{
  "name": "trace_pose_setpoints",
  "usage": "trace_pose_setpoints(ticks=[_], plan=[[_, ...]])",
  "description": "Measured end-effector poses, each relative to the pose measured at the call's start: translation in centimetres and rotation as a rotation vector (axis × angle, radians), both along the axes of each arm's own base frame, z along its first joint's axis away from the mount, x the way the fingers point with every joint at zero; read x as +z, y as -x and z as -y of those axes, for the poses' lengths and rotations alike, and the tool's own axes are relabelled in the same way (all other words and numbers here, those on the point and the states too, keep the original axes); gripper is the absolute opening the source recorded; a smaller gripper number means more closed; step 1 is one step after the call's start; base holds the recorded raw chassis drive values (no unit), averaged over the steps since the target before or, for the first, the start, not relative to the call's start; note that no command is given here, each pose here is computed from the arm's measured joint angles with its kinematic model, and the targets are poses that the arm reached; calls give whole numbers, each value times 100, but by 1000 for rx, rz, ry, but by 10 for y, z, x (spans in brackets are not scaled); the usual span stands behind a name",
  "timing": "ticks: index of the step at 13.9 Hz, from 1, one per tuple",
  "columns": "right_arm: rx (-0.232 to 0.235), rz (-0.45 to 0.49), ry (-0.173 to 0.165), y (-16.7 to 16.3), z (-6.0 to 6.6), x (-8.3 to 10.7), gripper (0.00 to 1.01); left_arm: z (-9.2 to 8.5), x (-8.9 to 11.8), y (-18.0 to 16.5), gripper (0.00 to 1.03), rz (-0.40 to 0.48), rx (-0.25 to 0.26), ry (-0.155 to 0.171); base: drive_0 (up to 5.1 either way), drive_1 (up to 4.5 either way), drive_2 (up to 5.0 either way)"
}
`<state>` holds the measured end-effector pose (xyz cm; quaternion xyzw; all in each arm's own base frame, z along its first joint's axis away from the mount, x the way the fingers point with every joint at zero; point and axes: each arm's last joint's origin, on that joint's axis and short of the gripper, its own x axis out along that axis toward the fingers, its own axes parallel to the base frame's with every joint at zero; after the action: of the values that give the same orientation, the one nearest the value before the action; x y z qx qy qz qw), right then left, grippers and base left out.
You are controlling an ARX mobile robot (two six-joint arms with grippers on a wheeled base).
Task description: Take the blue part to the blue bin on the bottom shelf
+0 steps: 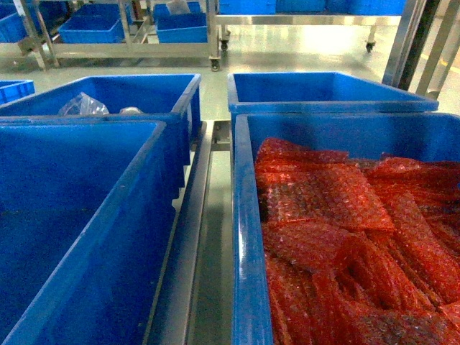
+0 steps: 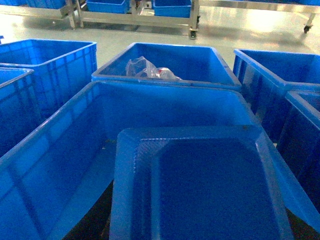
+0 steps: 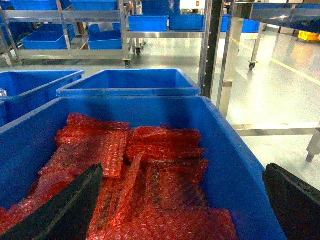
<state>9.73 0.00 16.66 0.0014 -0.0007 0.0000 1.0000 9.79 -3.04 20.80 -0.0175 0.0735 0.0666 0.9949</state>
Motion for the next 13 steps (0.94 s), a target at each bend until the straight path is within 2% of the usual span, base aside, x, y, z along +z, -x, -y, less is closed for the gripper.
trace_pose_setpoints(ticks=[13], plan=[[0, 0, 0, 0, 0, 0, 98, 0, 0, 0, 43, 0, 0, 0, 0, 0, 0]])
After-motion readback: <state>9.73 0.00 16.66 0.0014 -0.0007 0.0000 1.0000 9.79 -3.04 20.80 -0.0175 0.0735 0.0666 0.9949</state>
